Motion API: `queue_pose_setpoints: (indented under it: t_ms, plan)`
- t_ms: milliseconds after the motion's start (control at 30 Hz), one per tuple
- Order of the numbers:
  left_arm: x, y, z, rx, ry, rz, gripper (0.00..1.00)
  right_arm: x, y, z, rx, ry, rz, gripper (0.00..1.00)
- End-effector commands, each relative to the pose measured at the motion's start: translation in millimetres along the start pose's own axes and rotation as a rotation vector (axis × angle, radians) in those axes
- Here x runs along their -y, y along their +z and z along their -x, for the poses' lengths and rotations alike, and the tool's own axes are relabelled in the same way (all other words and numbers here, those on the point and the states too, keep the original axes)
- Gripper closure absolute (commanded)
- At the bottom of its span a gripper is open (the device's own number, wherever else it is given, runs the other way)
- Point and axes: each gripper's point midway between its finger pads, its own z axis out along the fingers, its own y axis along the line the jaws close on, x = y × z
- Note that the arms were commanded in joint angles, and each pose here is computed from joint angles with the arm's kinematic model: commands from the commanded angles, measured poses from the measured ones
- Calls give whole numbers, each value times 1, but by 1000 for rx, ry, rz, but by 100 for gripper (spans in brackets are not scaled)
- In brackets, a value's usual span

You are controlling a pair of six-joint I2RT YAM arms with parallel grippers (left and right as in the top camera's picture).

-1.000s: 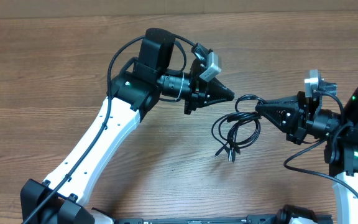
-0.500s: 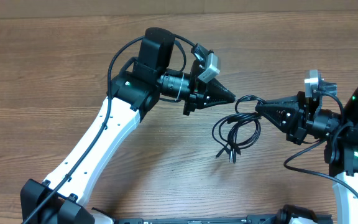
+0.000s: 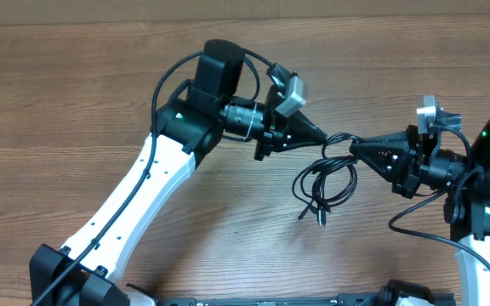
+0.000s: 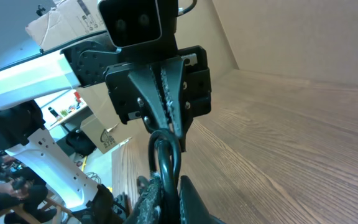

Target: Untangle cables

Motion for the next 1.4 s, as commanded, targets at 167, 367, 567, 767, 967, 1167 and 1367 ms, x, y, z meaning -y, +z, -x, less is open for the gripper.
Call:
queue_pose_setpoints:
  t_ms: [167,367,567,767,967,1167,1367]
  plan:
    - [14,11,4,-3,16,-45,96,-4,-1,5,2,-21,9,96]
    - [22,20,3,-11,24,-73,96,1,-1,5,4,-19,-21,96]
    - [29,27,3,-16,35,-93,96,5,-1,5,4,-11,-37,96]
    - [32,31,4,-14,51,-103,96,14,-1,3,3,19,-66,96]
    - [29,32,5,-15,57,-87,96,19,0,0,-1,46,-66,96]
    - [-24,13,-2,-24,-237,190,96,22,-3,1,7,52,-84,96]
    - [-81,-38,-34,1,-648,539,96,26,-9,4,21,76,-106,96]
